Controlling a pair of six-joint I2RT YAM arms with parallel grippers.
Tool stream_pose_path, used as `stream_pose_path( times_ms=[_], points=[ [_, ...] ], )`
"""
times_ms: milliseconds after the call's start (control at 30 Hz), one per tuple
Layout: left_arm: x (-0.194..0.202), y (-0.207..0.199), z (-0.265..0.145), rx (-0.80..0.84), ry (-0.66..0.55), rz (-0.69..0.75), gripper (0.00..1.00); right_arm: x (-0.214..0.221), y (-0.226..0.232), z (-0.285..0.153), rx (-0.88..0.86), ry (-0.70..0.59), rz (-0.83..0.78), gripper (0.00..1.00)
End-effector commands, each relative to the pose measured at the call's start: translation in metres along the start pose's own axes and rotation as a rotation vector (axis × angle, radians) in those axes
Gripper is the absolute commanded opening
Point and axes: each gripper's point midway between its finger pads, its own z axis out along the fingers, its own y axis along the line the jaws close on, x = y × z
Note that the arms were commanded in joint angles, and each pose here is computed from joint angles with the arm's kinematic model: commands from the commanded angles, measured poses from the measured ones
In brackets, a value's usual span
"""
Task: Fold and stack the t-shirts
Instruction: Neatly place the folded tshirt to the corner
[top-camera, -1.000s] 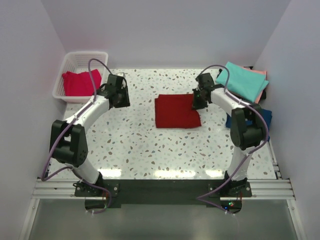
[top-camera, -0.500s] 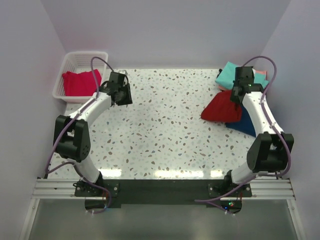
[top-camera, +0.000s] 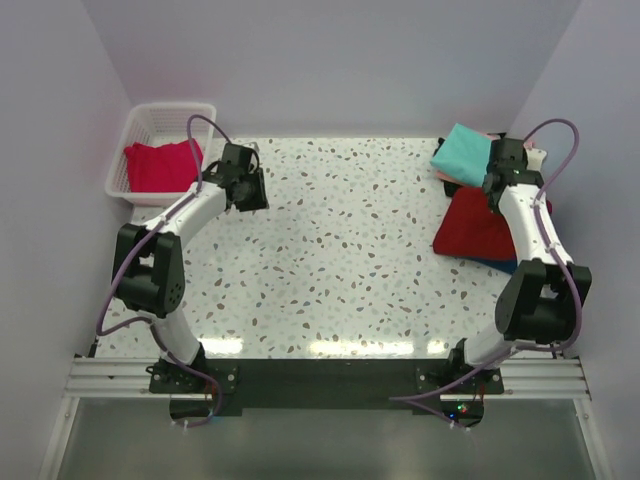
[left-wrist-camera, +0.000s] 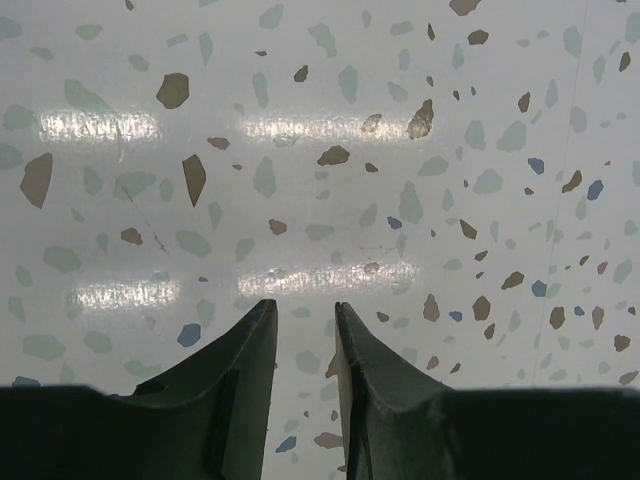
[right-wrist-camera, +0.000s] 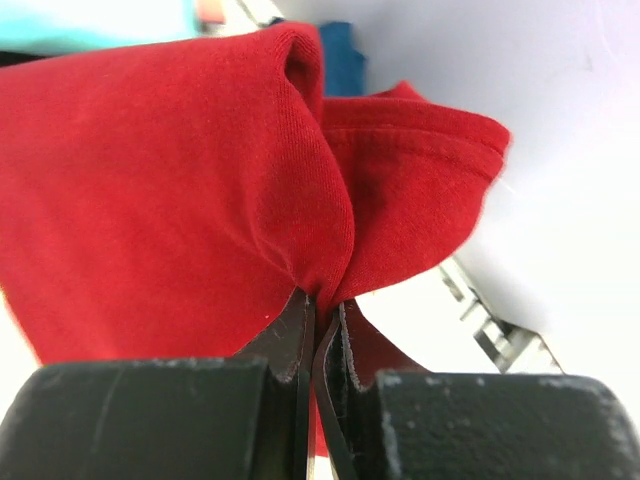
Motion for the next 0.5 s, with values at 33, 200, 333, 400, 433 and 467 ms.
stream_pose_path(
  times_ms=[33, 200, 333, 400, 433, 467],
  points=[
    [-0.019, -0.007, -0.006, 0.035, -0.050, -0.010, 0.34, -0.014, -0.034, 0.008, 0.271, -0.034, 0.040, 0.00],
    [-0.016, -0.006, -0.005, 0.033, -0.046, -0.012, 0.34, -0.018, -0.042, 0.019, 0.395, -0.035, 0.009, 0.00],
    [-0.014, -0.005, -0.005, 0.031, -0.042, -0.012, 0.34, -0.024, -0.046, 0.027, 0.459, -0.053, -0.001, 0.00],
    [-0.014, -0.005, -0.005, 0.031, -0.042, -0.013, 0.34, -0.020, -0.047, 0.037, 0.495, -0.041, -0.030, 0.00],
    [-0.013, -0.005, -0.005, 0.034, -0.039, -0.015, 0.34, -0.018, -0.046, 0.043, 0.501, -0.033, -0.038, 0.00],
    [-0.012, -0.006, -0.004, 0.034, -0.037, -0.015, 0.34, -0.016, -0.049, 0.048, 0.518, -0.020, -0.036, 0.00]
  ],
)
